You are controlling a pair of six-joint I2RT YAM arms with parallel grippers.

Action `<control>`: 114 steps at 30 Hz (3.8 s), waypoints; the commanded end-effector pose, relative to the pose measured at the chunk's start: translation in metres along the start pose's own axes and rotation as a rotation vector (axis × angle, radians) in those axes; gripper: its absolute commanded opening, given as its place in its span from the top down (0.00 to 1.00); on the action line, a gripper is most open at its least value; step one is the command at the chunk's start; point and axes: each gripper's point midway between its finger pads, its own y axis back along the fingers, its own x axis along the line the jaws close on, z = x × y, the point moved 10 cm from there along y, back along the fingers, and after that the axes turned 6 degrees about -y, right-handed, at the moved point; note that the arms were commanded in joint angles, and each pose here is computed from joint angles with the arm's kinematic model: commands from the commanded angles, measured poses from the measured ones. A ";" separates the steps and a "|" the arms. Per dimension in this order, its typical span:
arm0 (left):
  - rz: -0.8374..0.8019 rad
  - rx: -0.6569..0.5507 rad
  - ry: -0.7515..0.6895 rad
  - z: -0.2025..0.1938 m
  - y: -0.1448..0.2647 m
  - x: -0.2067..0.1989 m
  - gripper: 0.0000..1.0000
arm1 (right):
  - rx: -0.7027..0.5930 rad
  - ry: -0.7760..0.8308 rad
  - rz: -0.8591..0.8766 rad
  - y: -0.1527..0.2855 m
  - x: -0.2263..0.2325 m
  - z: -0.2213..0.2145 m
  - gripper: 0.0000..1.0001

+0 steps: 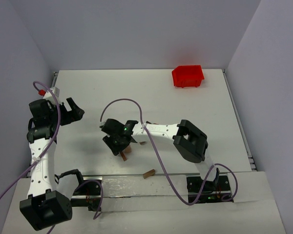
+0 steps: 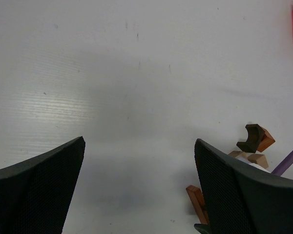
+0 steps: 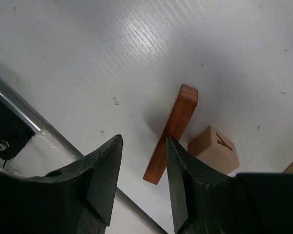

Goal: Build the wood block tower

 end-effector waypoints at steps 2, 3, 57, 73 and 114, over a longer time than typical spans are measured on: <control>0.004 -0.051 -0.029 0.005 -0.001 0.002 0.01 | -0.025 -0.015 -0.027 0.011 -0.003 0.003 0.49; 0.004 -0.051 -0.029 0.005 0.000 0.002 0.01 | -0.044 -0.013 -0.019 0.019 -0.001 0.005 0.48; -0.010 -0.031 -0.029 0.008 -0.010 0.005 0.01 | -0.214 0.256 -0.078 0.086 -0.197 0.101 1.00; 0.001 -0.045 -0.057 0.008 -0.004 0.004 0.01 | -0.039 0.502 -0.005 0.012 -0.209 0.074 1.00; 0.018 -0.041 -0.054 0.012 -0.009 0.007 0.01 | -0.129 -0.636 0.498 0.010 -0.157 0.035 1.00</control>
